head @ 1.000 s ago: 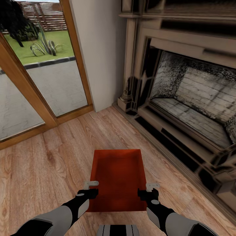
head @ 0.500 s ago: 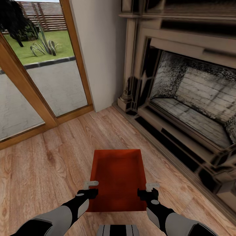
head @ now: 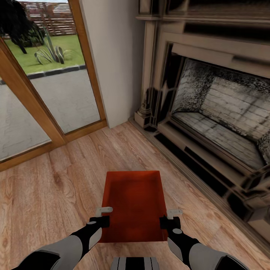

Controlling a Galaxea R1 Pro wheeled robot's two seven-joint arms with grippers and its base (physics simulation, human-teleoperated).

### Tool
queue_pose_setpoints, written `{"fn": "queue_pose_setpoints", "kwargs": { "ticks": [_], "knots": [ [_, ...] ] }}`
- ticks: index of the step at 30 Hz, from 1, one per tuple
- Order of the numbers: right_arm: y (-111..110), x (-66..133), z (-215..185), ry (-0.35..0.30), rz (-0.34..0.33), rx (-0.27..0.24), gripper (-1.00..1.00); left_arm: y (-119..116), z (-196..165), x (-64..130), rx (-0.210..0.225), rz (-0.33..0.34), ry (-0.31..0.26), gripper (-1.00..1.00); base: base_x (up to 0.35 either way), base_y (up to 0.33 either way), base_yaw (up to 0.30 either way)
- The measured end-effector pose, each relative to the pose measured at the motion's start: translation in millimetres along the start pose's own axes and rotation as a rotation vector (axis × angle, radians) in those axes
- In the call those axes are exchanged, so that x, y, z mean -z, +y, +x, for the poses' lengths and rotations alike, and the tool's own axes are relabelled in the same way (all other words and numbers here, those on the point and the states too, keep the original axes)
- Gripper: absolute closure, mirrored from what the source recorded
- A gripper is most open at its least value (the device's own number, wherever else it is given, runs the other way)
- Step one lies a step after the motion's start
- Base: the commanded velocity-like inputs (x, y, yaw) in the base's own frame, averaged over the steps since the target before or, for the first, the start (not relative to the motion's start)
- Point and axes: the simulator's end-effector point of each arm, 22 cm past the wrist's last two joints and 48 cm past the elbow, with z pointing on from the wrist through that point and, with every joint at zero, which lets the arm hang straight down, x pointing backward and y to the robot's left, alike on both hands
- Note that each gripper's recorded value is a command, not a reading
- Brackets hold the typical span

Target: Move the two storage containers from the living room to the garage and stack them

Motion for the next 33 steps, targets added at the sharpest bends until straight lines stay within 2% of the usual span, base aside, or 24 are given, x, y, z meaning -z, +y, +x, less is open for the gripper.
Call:
{"fn": "queue_pose_setpoints", "kwargs": {
  "ticks": [10, 33],
  "knots": [
    [0, 0.2, 0, 0.002, 0.006, 0.012, 1.00, -1, 0, 0.2, 0.000, -0.002, 0.000, 1.00, 0.000, 0.000, 0.000],
    [-2, 37.8, -35, 0.002, 0.005, 0.001, 1.00, 1, -30, 42.4, 0.003, -0.003, -0.001, 1.00, 0.000, 0.000, 0.000]
  ]
}}
